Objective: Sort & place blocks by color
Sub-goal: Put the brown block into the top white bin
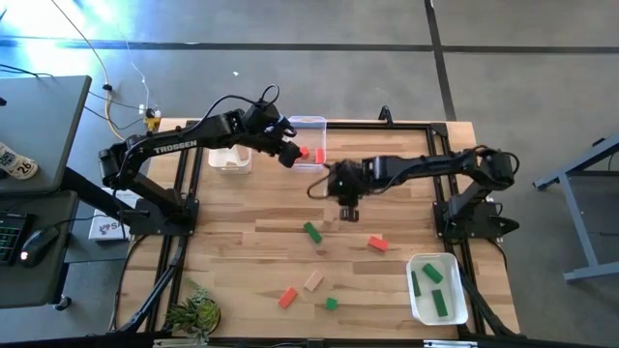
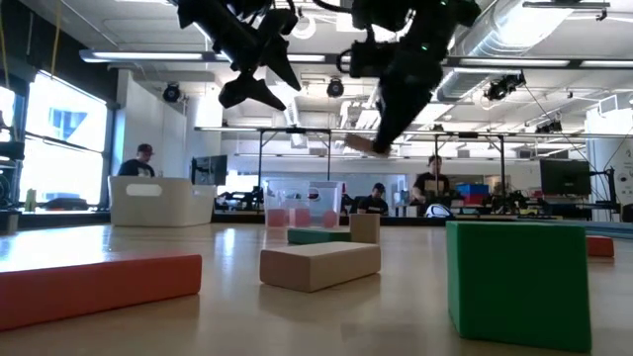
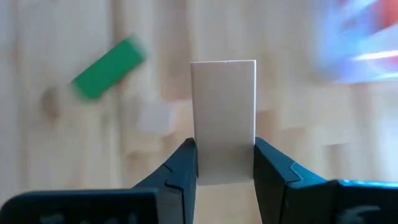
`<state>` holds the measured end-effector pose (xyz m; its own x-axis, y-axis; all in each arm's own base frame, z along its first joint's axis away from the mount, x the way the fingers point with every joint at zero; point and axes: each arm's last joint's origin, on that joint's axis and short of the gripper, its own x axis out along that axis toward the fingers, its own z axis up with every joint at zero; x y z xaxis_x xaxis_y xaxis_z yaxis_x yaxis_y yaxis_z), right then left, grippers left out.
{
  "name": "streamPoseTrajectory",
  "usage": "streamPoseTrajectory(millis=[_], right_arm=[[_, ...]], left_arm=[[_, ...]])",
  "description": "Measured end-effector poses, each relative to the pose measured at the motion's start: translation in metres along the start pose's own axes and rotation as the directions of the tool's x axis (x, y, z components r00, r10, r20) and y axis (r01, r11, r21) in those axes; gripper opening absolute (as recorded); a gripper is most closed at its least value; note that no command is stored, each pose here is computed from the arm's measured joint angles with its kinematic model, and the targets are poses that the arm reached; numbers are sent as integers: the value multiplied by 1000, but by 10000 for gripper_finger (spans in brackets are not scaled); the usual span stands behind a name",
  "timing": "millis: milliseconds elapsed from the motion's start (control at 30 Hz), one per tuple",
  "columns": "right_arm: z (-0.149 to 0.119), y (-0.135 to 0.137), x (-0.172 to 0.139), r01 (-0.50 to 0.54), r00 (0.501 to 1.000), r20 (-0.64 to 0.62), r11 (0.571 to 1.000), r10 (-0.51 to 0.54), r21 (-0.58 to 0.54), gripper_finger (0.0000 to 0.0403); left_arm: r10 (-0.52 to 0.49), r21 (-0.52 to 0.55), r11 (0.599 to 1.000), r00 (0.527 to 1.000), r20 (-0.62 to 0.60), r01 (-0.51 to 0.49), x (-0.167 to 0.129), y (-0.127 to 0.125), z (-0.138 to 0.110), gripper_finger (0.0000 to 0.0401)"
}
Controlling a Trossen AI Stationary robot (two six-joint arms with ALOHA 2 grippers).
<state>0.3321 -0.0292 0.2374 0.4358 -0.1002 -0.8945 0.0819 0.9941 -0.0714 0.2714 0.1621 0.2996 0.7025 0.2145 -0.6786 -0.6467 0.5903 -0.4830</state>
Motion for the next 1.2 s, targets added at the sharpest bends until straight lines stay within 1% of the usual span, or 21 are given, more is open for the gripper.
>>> streamPoseTrajectory(millis=[100,200,300,400,633,700,933,1033,1200], right_arm=[[13,-10,-13,95,995,37,995,-94,-29,92],[24,-19,-25,199,978,81,978,-194,-58,92],[30,-29,-32,256,963,101,965,-249,-62,92],[32,-38,-34,272,958,110,961,-265,-56,92],[36,-46,-35,299,947,154,950,-283,-93,92],[37,-46,-35,306,944,167,946,-286,-107,92],[42,-46,-36,316,934,215,940,-285,-126,92],[42,-46,-36,299,938,225,945,-266,-129,92],[45,-47,-37,309,930,252,942,-269,-134,92]], left_arm=[[-24,-77,997,1000,-12,23,0,-1,0,202],[-32,-134,990,999,-16,29,0,-1,0,202],[-44,-192,981,999,-10,41,0,-2,1,202],[-63,-233,970,998,7,63,0,-4,2,202],[-122,-250,959,991,49,131,10,-17,2,202],[-118,-258,958,992,53,128,16,-19,2,202],[-83,-299,951,997,10,82,35,-13,-2,202],[-77,-296,952,997,28,81,39,-13,-1,202],[-84,-296,950,995,59,98,42,-11,4,201]])
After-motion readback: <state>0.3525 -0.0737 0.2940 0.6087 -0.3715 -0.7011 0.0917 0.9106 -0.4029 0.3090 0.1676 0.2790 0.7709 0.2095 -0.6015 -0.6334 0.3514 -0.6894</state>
